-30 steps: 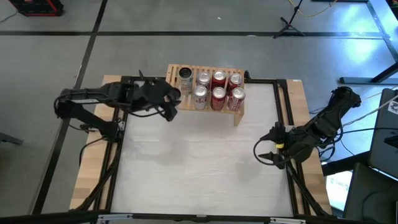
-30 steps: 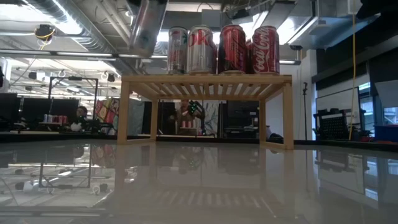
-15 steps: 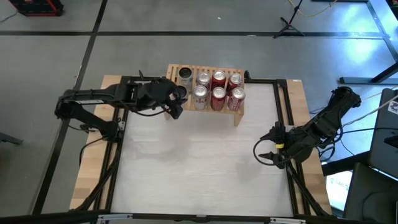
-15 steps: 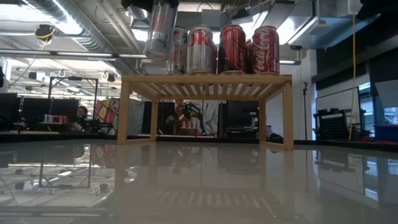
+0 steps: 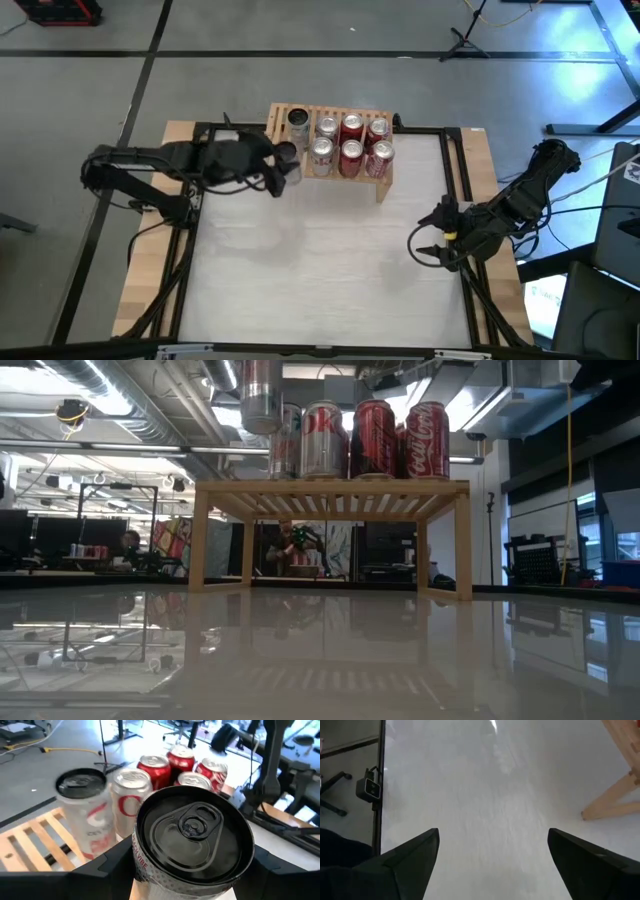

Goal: Place canned beverage on shelf
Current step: Put the white and pink soda can on the shelf aligned with the other white and pink soda can, then return to Home Position

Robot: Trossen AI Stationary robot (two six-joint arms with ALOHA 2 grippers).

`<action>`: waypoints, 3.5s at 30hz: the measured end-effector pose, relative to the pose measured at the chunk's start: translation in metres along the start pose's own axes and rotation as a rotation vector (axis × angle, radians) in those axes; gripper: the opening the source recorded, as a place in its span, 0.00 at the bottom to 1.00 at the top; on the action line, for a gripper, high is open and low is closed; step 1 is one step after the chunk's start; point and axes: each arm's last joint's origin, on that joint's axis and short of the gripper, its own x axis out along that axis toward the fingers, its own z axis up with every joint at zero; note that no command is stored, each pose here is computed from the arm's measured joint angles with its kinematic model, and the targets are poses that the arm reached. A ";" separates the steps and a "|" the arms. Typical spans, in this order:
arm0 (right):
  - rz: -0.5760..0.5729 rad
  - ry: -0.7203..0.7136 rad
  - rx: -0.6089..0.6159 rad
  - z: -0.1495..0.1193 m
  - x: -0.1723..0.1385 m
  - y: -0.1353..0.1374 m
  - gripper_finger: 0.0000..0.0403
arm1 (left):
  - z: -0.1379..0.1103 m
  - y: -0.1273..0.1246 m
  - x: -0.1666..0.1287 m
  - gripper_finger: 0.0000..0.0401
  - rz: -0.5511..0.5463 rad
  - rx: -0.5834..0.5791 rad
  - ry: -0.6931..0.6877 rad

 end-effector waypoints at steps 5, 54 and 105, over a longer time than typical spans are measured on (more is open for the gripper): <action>0.012 0.002 -0.102 0.000 0.000 0.001 0.90 | 0.000 0.003 -0.003 0.59 0.007 0.011 0.002; -0.017 -0.047 -0.016 0.002 -0.001 0.000 0.90 | -0.027 0.046 0.060 0.69 0.113 0.018 -0.035; 0.114 -0.167 0.109 0.014 -0.007 0.009 0.76 | -0.014 -0.005 -0.046 0.61 -0.363 0.056 -0.098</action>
